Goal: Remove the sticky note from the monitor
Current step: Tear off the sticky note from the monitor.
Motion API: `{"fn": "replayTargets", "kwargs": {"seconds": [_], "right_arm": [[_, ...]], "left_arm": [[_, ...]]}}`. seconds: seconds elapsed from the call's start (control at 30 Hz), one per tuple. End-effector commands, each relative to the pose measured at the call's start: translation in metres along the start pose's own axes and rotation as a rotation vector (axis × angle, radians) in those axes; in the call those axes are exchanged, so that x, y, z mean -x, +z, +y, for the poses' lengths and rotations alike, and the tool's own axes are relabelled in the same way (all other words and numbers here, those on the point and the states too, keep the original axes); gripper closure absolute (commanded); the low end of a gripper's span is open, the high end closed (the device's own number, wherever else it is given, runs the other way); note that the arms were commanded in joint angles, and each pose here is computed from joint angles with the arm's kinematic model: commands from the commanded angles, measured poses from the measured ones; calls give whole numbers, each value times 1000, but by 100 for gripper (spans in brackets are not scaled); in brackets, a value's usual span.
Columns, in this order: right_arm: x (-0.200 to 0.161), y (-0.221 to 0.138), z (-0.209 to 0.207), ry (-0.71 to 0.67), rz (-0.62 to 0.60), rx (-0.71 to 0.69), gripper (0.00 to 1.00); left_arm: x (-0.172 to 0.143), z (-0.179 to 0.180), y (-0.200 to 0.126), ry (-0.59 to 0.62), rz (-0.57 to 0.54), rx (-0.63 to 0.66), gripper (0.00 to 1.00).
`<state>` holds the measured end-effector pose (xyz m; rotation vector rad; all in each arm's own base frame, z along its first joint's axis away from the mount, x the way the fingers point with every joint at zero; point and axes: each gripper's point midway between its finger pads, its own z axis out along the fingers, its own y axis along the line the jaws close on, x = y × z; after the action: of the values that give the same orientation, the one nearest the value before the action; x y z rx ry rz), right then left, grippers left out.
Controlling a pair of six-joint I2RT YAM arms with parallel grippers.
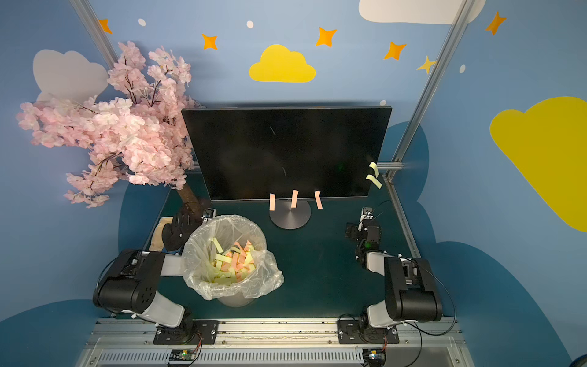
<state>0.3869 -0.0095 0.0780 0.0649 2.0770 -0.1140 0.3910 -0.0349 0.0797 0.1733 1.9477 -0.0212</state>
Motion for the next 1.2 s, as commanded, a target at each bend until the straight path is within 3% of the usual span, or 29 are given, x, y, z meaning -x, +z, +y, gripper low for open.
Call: {"fn": "replayTargets", "kwargs": {"seconds": [0.0, 0.97, 1.17], "right_arm": [[9, -1, 1, -11, -19, -5, 3], [19, -2, 0, 26, -29, -8, 3], [38, -6, -7, 59, 210, -60, 3]], "left_arm": [[6, -1, 0, 9, -25, -5, 0], [6, 0, -1, 4, -16, -1, 0], [20, 26, -16, -47, -29, 150, 0]]}}
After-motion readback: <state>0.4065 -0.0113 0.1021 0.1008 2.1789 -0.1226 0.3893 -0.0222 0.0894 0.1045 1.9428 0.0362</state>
